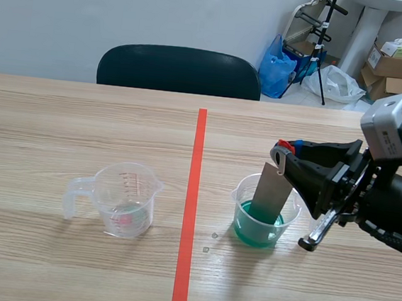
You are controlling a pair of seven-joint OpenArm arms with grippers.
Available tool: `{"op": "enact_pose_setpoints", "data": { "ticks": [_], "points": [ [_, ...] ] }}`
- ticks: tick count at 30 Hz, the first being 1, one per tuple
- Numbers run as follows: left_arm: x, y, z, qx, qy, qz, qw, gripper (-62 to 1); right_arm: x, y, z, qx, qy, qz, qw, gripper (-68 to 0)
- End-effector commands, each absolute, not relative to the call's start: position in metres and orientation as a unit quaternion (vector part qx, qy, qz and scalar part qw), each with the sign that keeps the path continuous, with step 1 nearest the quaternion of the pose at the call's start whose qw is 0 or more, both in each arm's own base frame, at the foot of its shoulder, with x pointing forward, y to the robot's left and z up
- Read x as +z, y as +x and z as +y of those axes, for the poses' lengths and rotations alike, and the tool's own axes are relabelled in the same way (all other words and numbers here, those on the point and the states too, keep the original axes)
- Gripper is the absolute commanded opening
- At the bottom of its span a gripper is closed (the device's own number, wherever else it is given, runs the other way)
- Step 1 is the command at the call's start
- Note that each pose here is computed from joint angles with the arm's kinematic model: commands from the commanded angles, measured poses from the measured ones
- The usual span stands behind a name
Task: Do the redox reaction experiment
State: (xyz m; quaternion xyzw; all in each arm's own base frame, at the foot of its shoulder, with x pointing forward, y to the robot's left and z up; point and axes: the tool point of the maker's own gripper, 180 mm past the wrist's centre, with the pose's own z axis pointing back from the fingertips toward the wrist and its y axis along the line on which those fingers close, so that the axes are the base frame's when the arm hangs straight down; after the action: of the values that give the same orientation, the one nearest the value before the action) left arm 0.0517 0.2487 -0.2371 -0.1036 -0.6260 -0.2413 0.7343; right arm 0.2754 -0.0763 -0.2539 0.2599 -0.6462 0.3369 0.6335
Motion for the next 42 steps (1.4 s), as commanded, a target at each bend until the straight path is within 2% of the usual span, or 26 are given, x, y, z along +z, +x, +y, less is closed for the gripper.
{"op": "enact_pose_setpoints", "data": {
  "ticks": [1,21,42],
  "points": [
    [-0.232,0.054,0.246,-0.238,-0.106,-0.636,0.726,1.4,-0.251,0.278,-0.078,0.340,0.256,-0.648,0.631,-66.9],
    [-0.232,0.054,0.246,-0.238,-0.106,-0.636,0.727,1.4,-0.242,0.277,-0.078,0.343,0.253,-0.654,0.625,-66.9],
    [-0.232,0.054,0.246,-0.238,-0.106,-0.636,0.727,1.4,-0.192,0.265,-0.078,0.353,0.266,-0.663,0.604,-66.9]
  ]
}}
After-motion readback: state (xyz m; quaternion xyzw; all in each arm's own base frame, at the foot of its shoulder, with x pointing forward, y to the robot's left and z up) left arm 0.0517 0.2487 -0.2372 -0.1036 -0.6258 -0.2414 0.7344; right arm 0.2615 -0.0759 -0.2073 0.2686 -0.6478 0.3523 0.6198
